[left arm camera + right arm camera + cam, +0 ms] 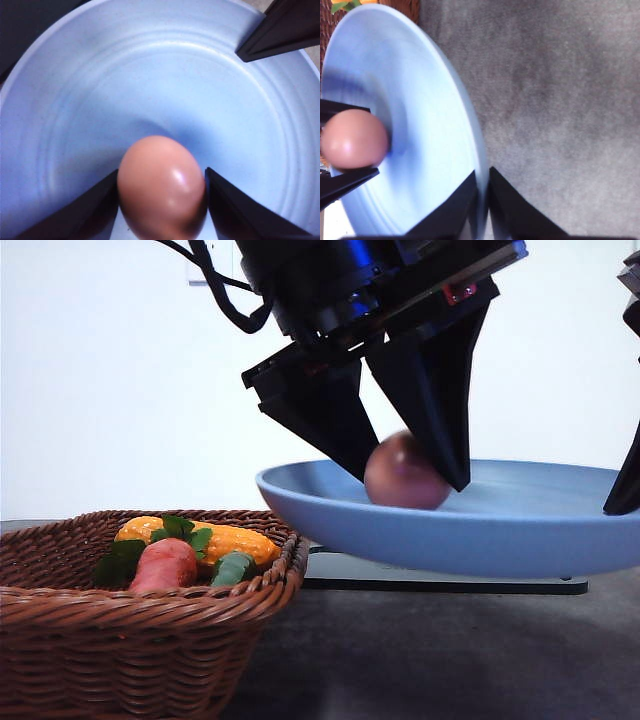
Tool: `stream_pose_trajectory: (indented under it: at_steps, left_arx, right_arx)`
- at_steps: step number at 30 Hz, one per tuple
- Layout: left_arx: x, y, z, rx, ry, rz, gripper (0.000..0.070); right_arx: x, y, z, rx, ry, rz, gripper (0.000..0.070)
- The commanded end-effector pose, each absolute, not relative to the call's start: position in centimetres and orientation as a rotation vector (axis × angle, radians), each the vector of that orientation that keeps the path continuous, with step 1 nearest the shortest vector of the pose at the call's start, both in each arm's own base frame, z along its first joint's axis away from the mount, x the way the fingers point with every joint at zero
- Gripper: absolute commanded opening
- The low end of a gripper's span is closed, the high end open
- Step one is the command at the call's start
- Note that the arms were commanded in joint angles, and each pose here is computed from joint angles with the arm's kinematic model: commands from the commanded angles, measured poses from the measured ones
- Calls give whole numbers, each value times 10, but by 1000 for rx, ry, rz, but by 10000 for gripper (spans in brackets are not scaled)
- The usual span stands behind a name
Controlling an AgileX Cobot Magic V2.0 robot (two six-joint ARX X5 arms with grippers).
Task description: Transfer egg from basket to plate and serve
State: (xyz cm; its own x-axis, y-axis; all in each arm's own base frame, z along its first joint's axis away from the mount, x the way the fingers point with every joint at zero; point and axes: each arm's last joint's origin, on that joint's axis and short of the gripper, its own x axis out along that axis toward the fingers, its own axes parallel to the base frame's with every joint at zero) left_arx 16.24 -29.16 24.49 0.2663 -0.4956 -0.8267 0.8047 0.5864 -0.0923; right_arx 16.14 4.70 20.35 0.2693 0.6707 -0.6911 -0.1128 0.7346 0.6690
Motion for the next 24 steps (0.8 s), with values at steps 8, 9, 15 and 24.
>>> stream_pose_trajectory:
  at_steps: [8,9,15,24]
  left_arx:
    - [157,-290,257,327,966,-888,410]
    - [155,-286,263,320,960,-889,410]
    - [140,-257,306,260,865,-913,410]
    - [113,-190,372,129,622,-871,409]
  right_arx:
    - [162,48,206,570,1204,586,0]
    - [162,48,206,571,1207,585,0]
    - [164,48,201,579,1244,568,0]
    - [191,46,189,611,1277,536,0]
